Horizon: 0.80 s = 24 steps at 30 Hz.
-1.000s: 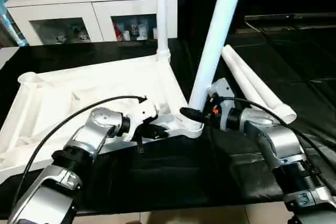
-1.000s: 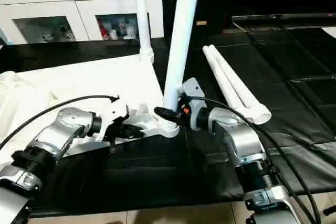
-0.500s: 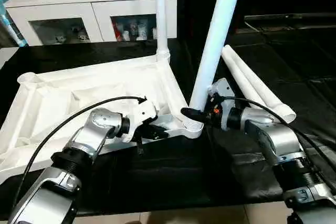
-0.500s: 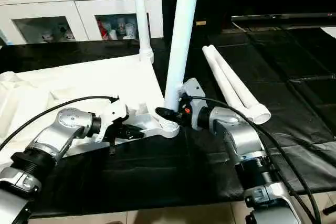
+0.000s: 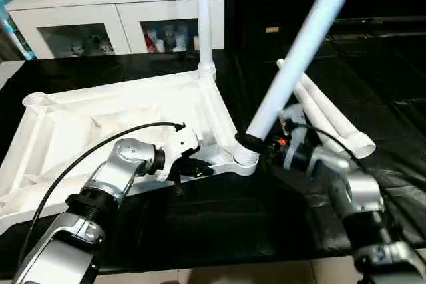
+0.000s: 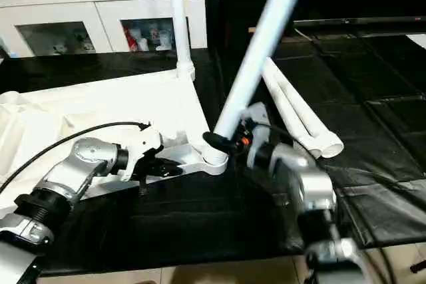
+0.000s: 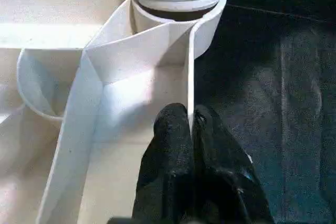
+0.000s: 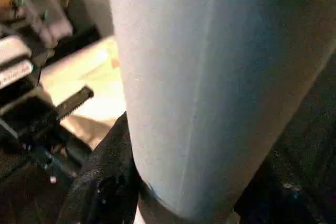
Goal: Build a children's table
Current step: Insert table leg to table base
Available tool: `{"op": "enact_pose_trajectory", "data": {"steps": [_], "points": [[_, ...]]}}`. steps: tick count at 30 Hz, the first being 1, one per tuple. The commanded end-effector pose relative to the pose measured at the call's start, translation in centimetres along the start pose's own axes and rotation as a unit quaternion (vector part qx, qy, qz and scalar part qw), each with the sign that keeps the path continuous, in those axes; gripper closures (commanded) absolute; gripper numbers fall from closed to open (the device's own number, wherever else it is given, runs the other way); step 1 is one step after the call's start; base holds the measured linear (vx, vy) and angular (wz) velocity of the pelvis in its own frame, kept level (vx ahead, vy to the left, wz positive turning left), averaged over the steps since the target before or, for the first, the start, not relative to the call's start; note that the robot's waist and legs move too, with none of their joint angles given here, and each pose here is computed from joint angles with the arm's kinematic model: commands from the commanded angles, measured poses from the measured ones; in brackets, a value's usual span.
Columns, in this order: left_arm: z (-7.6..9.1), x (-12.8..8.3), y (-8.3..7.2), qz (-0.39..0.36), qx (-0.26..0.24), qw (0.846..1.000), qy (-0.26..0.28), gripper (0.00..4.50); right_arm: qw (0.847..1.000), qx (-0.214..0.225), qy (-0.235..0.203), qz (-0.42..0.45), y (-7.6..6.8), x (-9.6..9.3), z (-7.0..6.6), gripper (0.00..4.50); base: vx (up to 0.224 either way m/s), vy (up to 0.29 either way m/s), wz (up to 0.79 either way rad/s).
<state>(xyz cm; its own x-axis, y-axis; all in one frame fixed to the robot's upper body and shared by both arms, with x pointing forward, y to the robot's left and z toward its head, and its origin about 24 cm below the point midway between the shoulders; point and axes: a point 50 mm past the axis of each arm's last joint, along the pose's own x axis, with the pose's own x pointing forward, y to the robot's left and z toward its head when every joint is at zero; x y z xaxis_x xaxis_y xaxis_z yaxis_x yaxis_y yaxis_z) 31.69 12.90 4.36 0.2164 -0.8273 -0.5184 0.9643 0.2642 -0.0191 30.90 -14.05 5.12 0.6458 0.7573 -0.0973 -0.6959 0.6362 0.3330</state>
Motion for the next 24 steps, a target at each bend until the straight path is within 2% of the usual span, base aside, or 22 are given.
{"op": "enact_pose_trajectory", "data": {"steps": [1, 5, 9, 11, 14, 20, 24], "points": [[1.6, -0.3, 0.5, 0.011, 0.010, 0.999, -0.043, 4.50, 0.999, 0.007, 0.025, -0.025, -0.2, -0.6, -1.6, 2.57, 0.000, 0.000, 0.00], [1.6, -0.3, 0.7, 0.019, 0.004, 0.999, -0.042, 4.50, 0.999, -0.005, 0.014, -0.034, 0.2, -1.0, -1.9, 2.57, 0.000, 0.000, 0.00], [1.6, -0.2, 0.7, 0.022, 0.002, 0.999, -0.040, 4.50, 0.999, -0.027, 0.027, -0.027, 0.5, -1.3, -2.0, 2.57, 0.000, 0.000, 0.00], [1.5, -0.2, 0.7, 0.024, 0.002, 0.999, -0.038, 4.50, 0.991, -0.104, 0.082, -0.006, 0.8, -1.5, -2.5, 2.57, 0.000, 0.000, 0.00], [1.4, -0.1, 0.7, 0.027, 0.002, 0.999, -0.036, 4.50, 0.979, -0.155, 0.127, 0.025, 1.2, -1.4, -3.0, 2.57, 0.000, 0.000, 0.00], [1.1, -0.1, 0.4, 0.034, 0.004, 0.999, -0.034, 4.50, 0.973, -0.166, 0.149, 0.062, 1.6, -0.6, -3.0, 2.57, 0.000, 0.000, 0.00], [0.8, -0.4, 0.1, 0.030, 0.011, 0.999, -0.028, 4.50, 0.975, -0.151, 0.136, 0.091, 1.7, 0.3, -2.7, 2.57, 0.000, 0.000, 0.00]]}}
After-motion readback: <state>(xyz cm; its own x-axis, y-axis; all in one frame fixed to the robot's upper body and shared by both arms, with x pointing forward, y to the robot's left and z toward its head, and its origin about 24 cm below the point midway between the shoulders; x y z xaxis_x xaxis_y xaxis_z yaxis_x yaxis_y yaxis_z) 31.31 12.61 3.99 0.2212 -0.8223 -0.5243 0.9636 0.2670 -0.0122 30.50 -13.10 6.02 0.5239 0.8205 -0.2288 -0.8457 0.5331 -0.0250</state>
